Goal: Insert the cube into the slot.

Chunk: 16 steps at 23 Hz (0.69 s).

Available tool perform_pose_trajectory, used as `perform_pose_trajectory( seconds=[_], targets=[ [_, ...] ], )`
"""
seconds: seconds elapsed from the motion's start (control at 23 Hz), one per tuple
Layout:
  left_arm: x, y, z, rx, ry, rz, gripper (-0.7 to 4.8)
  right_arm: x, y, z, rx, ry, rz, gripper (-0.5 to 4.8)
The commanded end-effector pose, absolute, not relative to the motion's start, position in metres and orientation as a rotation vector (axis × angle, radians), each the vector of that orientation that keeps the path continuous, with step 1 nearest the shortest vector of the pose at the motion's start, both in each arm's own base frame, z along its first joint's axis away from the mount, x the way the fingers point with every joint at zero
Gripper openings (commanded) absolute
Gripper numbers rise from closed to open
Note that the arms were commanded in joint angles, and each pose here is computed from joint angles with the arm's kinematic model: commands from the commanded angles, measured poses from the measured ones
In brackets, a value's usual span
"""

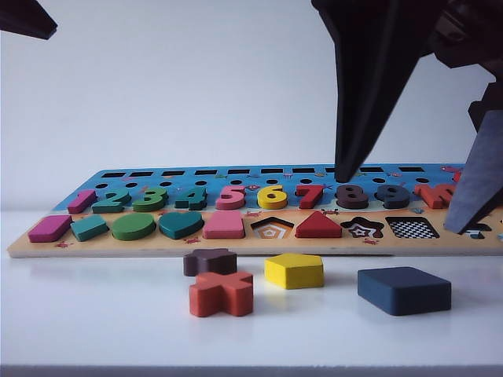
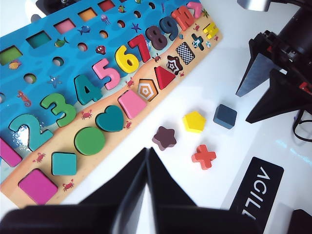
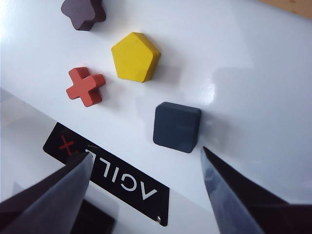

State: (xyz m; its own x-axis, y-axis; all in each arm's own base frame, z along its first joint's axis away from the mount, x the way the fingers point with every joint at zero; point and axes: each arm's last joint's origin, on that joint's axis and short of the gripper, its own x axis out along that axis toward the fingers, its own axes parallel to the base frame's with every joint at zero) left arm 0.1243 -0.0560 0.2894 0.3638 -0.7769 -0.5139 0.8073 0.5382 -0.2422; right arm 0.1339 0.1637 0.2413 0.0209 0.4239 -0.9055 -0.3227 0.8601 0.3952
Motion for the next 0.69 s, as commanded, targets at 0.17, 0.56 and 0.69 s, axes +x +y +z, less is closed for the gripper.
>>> perform_pose_trajectory(
  seconds=[0.17,0.56,0.69],
  targets=[
    [0.125,-0.056,0.291,0.063,0.609,-1.023,0.1,0.141,0.171,0.229,0.037,1.464,0.519,3.99],
    [0.125,-0.056,0.291,0.063,0.609,-1.023,0.1,0.143,0.176,0.22,-0.045,1.455,0.48,3.72],
    [0.125,-0.056,0.291,0.063,0.609,-1.023,0.09,0.137,0.186,0.224,-0.077,1.435,0.522,3.64]
  ],
)
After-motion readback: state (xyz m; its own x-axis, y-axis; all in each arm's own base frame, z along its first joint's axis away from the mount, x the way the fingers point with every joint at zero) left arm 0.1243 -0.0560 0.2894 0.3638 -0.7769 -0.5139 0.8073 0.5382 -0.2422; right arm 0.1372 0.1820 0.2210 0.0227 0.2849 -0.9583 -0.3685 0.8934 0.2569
